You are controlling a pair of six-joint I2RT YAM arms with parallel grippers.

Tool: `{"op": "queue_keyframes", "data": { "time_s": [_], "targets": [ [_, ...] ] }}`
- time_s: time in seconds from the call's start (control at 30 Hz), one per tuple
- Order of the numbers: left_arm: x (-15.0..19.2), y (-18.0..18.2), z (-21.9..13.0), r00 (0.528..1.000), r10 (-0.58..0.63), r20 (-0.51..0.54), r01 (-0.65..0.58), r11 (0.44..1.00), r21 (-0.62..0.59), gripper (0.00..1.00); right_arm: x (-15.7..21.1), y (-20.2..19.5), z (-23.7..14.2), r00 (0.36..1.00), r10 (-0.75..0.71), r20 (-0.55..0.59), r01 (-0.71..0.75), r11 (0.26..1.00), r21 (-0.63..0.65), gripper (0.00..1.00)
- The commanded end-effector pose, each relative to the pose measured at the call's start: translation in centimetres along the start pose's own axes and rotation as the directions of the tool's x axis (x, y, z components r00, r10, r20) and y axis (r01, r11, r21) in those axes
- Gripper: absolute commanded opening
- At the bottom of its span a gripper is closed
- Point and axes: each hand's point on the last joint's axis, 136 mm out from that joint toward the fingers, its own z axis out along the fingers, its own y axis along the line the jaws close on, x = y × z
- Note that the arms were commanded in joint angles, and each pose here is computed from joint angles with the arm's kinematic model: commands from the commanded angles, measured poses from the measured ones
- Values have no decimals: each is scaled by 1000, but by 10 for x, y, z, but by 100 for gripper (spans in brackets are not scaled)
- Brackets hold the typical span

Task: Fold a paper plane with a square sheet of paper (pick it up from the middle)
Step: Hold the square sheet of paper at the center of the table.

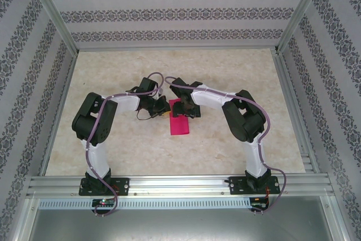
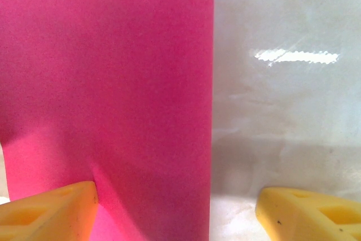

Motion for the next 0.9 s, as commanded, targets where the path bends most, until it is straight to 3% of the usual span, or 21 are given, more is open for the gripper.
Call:
{"op": "queue_keyframes", "data": {
  "time_s": [0.0,0.5,0.87],
  "targets": [
    [-5,-14,6,1000,22,5,-22,999,35,2,43,-19,82,985,13,-170,-7,999,40,78],
    [-2,16,10,1000,-6,-11,4,995,-102,0,41,-14,74,986,13,-163,-11,1000,11,78],
    [7,40,17,998,-7,-60,-7,975,-223,0,-1,28,-4,999,14,-36,-22,970,-242,78]
  ]
}}
